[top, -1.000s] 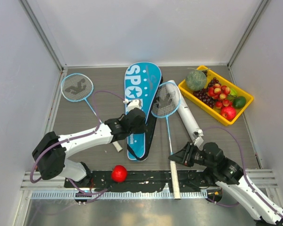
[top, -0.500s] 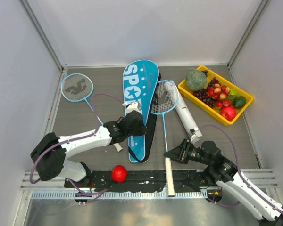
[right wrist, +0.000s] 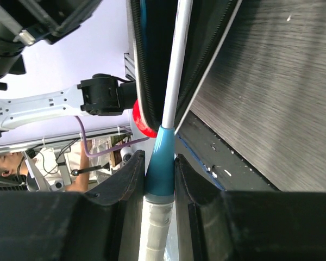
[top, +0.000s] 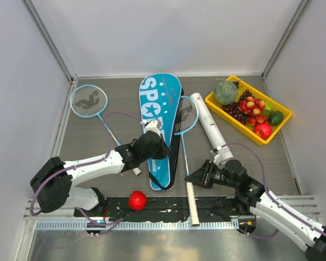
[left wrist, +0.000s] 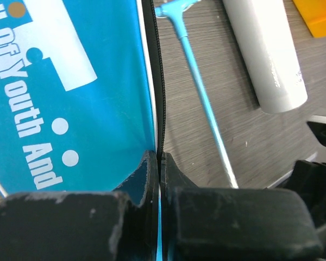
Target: Pack up the badminton gear
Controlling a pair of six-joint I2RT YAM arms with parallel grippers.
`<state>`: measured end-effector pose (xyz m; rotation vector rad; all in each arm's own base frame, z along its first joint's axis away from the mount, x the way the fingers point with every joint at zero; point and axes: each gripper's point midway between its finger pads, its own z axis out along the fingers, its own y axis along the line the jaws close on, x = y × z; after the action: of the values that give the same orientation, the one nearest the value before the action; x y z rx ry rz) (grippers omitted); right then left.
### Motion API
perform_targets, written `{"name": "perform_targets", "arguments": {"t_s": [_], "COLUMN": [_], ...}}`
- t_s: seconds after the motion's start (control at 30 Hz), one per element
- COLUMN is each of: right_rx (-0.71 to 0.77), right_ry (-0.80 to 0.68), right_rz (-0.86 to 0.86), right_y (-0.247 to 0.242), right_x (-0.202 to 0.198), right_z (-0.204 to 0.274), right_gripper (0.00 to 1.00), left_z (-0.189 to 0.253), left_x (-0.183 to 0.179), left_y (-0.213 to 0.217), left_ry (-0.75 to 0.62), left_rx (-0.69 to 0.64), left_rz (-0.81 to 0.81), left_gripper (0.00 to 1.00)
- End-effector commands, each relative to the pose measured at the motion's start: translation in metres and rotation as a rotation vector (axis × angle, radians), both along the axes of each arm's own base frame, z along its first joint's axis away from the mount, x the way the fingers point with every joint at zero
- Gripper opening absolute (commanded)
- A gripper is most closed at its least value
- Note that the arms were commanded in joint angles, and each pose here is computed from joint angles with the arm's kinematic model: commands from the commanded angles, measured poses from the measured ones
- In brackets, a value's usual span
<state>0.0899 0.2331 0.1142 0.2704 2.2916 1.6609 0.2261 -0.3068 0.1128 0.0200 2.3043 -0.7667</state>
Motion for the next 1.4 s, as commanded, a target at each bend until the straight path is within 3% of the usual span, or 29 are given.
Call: {"name": "perform_targets", "arguments": {"t_s": [0.0, 0.2, 0.53, 0.97, 1.37], "right_rx": [0.069, 0.009, 0.082, 0.056, -0.025], "right_ry": [-0.139, -0.158, -0.147, -0.190, -0.221], "right_rz": [0.036, 0.075, 0.164, 0.249, 0.205], "right_y": [0.010, 0.017, 0.023, 0.022, 0.029], "right_x": [0.006, 0.012, -0.002, -0.012, 0.019], "right_z": [0.021, 0.015, 0.037, 0.041, 0.045], "right_gripper": [0.05, 0.05, 0.05, 0.05, 0.05], "left_z": [0.034, 0.034, 0.015, 0.022, 0.033], "left_x": [0.003, -0.006, -0.018, -0.033, -0.046], "left_y": [-0.022, -0.023, -0.014, -0.012, -0.024], "left_ry": [-0.077, -0.090, -0.102, -0.192, -0.204], "left_rx": [-0.117, -0.112, -0.057, -0.165, -0.188], "left_rz": [-0.072, -0.148, -0.224, -0.342, -0.467], "left_gripper": [0.00, 0.00, 0.00, 0.00, 0.00]}}
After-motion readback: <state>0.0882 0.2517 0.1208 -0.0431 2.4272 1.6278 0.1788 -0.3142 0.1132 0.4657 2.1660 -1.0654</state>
